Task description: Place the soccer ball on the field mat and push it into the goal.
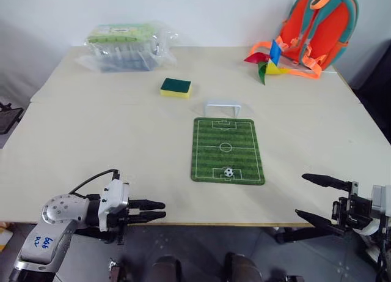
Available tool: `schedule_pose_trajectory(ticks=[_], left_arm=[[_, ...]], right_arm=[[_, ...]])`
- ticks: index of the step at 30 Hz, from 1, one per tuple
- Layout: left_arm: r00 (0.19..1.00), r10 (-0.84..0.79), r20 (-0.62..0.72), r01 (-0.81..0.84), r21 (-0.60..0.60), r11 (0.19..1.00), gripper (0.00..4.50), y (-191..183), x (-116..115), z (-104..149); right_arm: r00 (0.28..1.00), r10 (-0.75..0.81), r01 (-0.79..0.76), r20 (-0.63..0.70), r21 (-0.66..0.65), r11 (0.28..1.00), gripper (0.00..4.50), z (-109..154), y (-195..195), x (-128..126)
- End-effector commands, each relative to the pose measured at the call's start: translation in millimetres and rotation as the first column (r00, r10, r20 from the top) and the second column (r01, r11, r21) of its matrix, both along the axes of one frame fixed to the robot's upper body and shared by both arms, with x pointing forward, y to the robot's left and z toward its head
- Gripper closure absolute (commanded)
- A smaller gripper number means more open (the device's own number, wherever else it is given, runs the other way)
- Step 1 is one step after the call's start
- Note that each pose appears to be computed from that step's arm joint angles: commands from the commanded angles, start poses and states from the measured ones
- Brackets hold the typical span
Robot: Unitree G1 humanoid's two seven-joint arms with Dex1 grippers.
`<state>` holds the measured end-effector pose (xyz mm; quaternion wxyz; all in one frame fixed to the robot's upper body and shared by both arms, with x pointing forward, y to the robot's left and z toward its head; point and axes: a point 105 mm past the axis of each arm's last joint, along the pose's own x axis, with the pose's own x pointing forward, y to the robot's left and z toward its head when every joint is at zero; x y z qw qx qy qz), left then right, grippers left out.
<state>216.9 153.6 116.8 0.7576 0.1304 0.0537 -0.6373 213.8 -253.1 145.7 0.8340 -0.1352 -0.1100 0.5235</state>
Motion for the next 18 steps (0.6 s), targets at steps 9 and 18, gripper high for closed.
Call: schedule_pose_trajectory(ticks=[9, 18], left_arm=[[0.991, -0.124, 0.042, 0.126, -0.05, 0.991, 4.44, -96, 39, 10], [0.996, -0.087, 0.03, 0.088, -0.007, 0.996, 4.44, -143, 71, -3]], right_arm=[[0.996, -0.088, 0.087, -0.005, -0.096, 0.992, 0.0, -1, -41, -3], [0.991, -0.135, 0.135, -0.006, -0.082, 0.987, 0.0, -6, -39, -12]])
